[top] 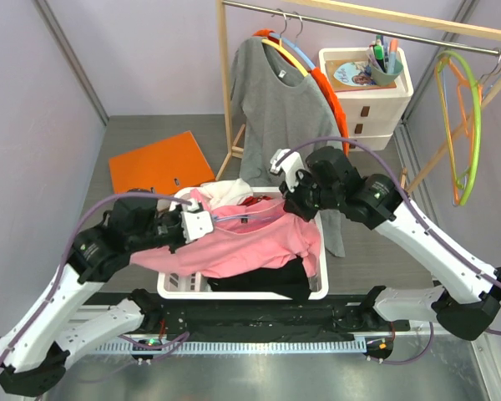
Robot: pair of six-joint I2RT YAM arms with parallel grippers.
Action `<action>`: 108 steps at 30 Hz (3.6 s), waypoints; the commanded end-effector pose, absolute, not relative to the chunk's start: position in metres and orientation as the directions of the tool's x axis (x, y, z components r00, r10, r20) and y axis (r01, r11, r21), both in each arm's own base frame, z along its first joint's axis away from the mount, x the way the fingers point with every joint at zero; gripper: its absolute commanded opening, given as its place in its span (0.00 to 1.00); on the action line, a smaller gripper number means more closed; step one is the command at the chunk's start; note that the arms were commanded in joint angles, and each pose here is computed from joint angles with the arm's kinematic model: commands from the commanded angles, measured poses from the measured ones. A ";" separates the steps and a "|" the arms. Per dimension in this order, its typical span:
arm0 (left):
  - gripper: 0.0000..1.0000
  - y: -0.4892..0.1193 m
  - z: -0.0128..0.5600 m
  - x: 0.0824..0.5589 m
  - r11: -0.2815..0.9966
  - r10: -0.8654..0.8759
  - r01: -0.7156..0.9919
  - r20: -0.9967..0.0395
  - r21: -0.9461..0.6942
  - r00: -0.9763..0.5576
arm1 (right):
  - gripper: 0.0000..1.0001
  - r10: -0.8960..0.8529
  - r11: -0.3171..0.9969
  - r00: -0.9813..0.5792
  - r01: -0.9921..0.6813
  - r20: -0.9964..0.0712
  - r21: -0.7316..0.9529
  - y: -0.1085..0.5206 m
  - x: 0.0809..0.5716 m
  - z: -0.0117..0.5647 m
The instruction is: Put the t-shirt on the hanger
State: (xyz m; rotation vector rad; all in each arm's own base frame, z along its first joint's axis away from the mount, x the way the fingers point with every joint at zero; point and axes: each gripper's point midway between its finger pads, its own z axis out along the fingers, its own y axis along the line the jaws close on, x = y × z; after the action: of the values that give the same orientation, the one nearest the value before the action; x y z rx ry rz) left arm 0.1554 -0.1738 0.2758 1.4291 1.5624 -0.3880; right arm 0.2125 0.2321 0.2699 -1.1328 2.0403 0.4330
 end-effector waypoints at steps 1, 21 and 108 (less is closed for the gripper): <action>0.00 -0.210 0.315 0.174 0.241 0.504 0.902 -0.840 0.358 0.199 | 0.01 -0.551 0.431 -0.222 -0.901 -0.804 -0.046 0.255 0.205 0.309; 0.00 -0.226 0.332 0.146 0.097 0.416 0.943 -0.874 0.318 0.251 | 0.01 -0.614 0.539 -0.223 -0.819 -0.757 -0.196 0.241 0.245 0.304; 0.20 -0.148 0.317 0.169 0.473 0.555 0.808 -0.831 0.352 0.037 | 0.01 -0.530 0.357 0.007 -0.905 -0.848 -0.231 0.229 0.178 0.360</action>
State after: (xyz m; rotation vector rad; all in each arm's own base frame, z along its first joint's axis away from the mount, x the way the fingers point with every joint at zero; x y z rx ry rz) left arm 0.1625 -0.1647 0.3063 1.2380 1.6094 -0.3897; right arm 0.1844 0.2442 0.3320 -1.3447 1.7047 0.5093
